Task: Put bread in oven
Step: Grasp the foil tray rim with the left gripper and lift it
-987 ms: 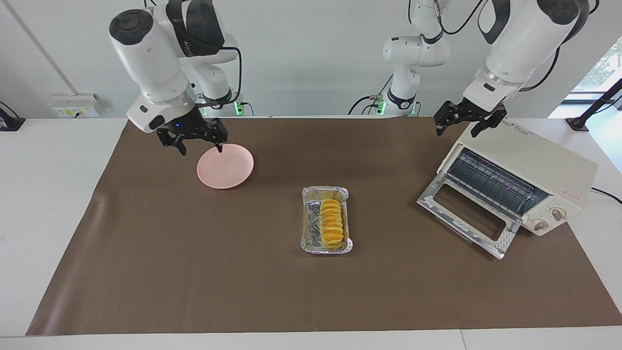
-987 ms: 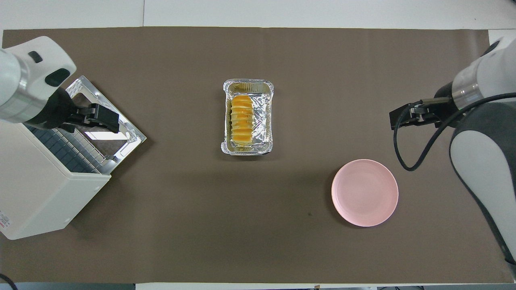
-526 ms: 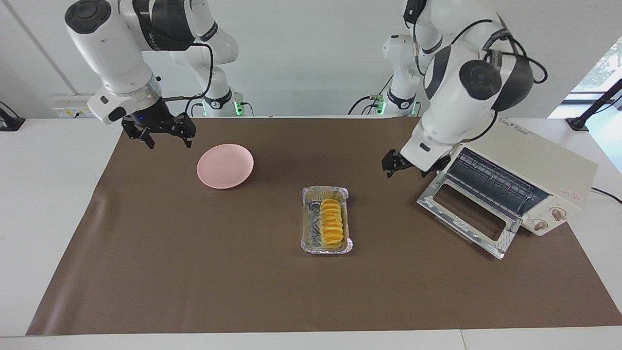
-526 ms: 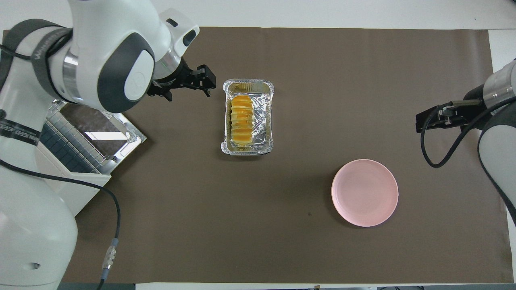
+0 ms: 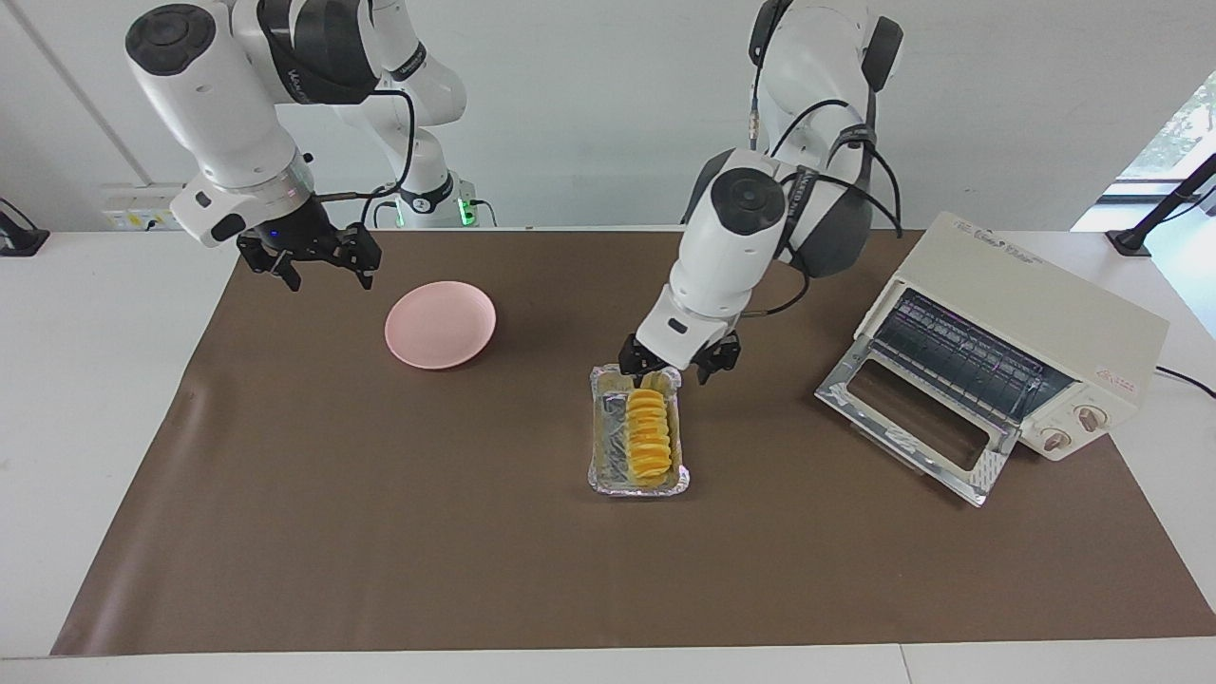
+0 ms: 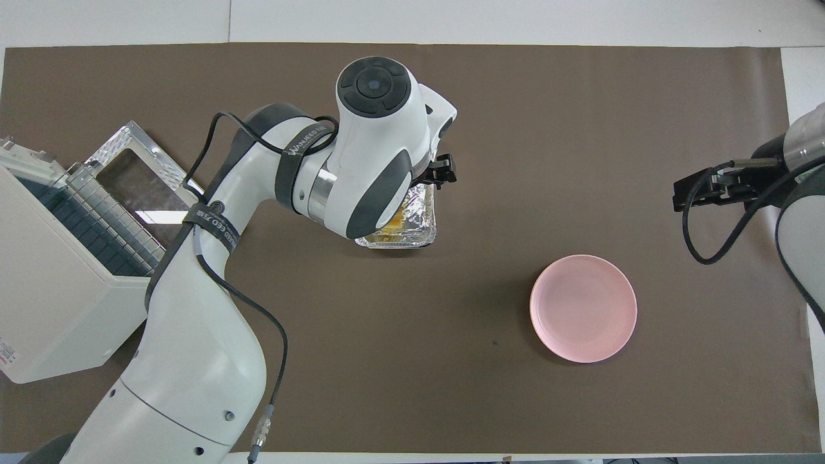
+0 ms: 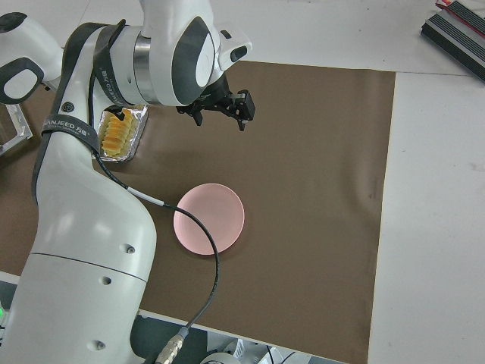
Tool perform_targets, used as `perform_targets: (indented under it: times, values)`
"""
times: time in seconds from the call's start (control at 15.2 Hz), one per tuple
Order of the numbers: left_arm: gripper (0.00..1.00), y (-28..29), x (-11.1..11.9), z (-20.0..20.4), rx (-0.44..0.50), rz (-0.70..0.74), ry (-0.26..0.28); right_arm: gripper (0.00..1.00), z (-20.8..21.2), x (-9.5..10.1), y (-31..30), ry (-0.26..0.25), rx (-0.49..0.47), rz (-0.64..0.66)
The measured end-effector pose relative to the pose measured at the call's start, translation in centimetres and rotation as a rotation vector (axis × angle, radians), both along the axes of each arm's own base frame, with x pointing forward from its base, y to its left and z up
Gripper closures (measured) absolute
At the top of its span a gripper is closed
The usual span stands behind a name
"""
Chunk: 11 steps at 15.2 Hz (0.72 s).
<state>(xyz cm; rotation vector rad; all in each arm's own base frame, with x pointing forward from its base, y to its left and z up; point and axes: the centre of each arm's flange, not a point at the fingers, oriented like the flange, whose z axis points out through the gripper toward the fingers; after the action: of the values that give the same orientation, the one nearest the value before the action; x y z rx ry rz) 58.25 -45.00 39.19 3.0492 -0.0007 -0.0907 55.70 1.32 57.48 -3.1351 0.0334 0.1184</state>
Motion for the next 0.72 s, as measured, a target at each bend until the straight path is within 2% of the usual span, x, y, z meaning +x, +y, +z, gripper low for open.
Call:
perform_targets:
  times: [0.07, 0.33, 0.72]
  values:
    - [0.0, -0.4, 0.1, -2.1, 0.004, 0.004, 0.002, 0.0, 0.2, -0.1, 0.1, -0.004, 0.0, 0.001]
    - [0.0, -1.5, -0.8, -5.0, 0.016, 0.024, 0.014, 0.0, 0.9, -0.4, 0.3, -0.017, 0.001, 0.005]
    - [0.03, -3.9, -2.5, -5.7, 0.019, 0.067, 0.014, 0.0, 1.0, -0.4, 0.3, -0.017, 0.001, 0.005]
